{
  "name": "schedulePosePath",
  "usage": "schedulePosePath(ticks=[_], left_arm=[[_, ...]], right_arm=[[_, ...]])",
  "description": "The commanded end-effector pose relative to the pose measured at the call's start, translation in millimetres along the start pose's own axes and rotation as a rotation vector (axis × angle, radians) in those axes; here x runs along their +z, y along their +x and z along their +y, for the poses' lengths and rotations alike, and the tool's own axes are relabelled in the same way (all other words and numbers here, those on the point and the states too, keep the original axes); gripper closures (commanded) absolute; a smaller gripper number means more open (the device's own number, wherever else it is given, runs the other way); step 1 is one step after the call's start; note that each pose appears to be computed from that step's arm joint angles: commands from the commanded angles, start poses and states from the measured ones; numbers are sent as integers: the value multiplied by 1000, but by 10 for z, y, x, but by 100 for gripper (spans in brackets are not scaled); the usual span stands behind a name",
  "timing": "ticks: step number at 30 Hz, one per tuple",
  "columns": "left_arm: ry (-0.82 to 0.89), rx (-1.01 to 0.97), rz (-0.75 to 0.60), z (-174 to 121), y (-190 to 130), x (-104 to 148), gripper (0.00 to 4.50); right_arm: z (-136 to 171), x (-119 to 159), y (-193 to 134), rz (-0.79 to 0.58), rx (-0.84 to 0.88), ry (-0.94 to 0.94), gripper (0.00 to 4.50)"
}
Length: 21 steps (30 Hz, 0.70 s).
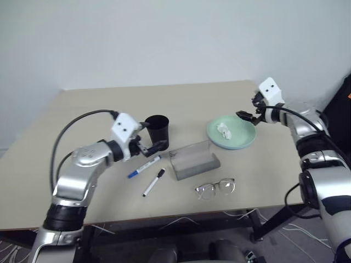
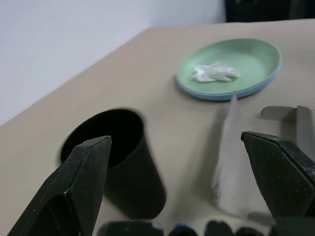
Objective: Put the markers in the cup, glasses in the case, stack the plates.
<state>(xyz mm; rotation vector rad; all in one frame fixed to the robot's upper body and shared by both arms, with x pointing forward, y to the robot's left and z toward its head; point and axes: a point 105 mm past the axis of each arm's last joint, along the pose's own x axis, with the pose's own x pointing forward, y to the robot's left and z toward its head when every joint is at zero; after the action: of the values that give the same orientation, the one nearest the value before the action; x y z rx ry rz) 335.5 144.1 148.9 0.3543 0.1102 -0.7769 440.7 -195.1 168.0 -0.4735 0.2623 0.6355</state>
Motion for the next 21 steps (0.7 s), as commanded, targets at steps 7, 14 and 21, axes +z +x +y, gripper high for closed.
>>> schedulePosePath(ticks=[7,14,21], left_arm=[[101,-197,138,-344,527,432,0],[177,-354,283,-692,752,483,0],[252,-501,423,-1028,800,320,0]], right_arm=[[18,414,-440,-108,228,-60,1],[52,499,-764,-146,342,-102,1],[75,441,-769,-134,330,-95,1]])
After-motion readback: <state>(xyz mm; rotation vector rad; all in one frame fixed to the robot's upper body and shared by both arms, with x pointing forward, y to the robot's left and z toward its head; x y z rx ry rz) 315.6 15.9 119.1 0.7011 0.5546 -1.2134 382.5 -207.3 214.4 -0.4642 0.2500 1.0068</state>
